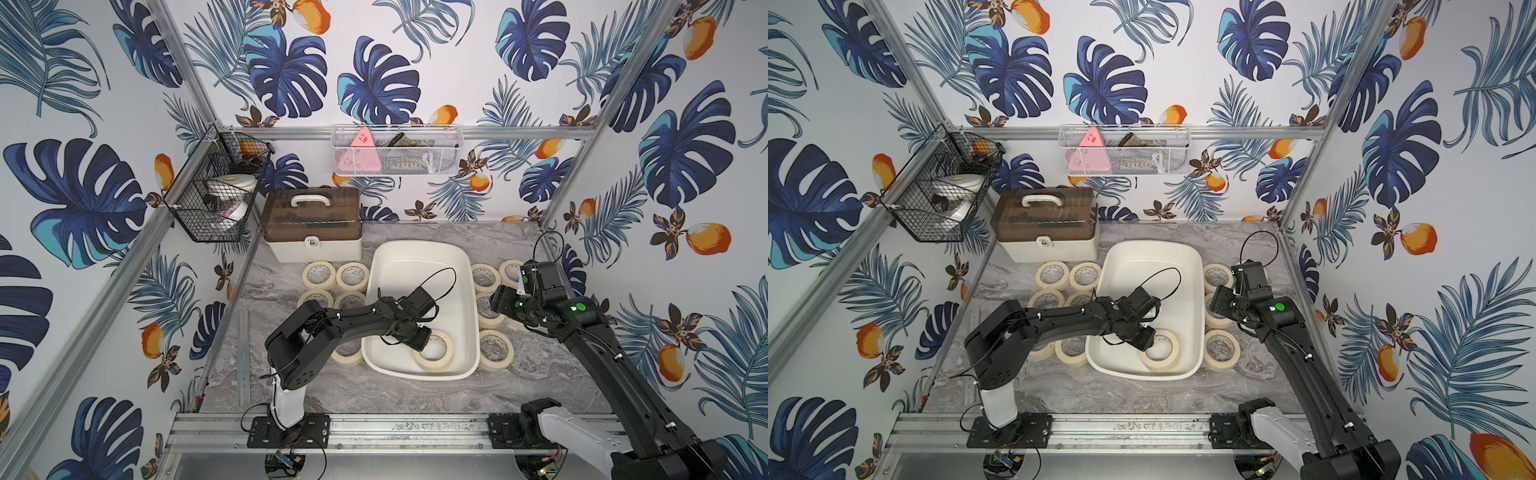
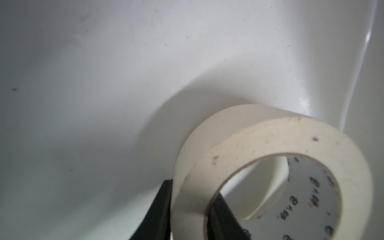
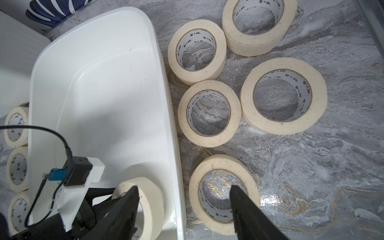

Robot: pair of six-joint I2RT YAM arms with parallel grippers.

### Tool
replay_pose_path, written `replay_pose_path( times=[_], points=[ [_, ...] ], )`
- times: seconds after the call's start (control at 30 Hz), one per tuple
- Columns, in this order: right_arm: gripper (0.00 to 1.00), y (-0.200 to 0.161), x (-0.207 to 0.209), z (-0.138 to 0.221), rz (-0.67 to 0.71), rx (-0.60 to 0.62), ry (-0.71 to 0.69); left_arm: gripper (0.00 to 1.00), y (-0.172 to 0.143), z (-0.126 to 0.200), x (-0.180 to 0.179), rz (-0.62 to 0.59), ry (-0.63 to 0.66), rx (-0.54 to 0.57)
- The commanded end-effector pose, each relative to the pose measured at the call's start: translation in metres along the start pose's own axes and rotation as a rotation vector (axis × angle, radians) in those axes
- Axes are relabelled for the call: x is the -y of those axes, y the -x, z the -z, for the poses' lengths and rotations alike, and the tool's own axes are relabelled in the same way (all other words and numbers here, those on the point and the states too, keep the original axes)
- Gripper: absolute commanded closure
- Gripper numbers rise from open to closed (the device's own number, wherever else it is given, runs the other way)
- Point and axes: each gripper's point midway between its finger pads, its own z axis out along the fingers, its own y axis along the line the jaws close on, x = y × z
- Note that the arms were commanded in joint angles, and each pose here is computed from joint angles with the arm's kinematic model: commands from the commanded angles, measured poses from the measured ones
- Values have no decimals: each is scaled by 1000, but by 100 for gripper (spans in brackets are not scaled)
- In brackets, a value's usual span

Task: Take out the art tape in the storage box
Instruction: Pick up the art tape from the storage box.

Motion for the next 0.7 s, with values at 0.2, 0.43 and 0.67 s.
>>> replay_pose_path(
  times=[0.2,0.43,0.67],
  points=[
    [29,-1,-12,7,27,1,77,92,32,54,-10,70,116,126],
    [31,-9,-35,7,77,-42,209,96,55,88,-3,147,122,187],
    [32,-15,-47,8,102,-64,286,97,76,94,10,200,118,194]
  ],
)
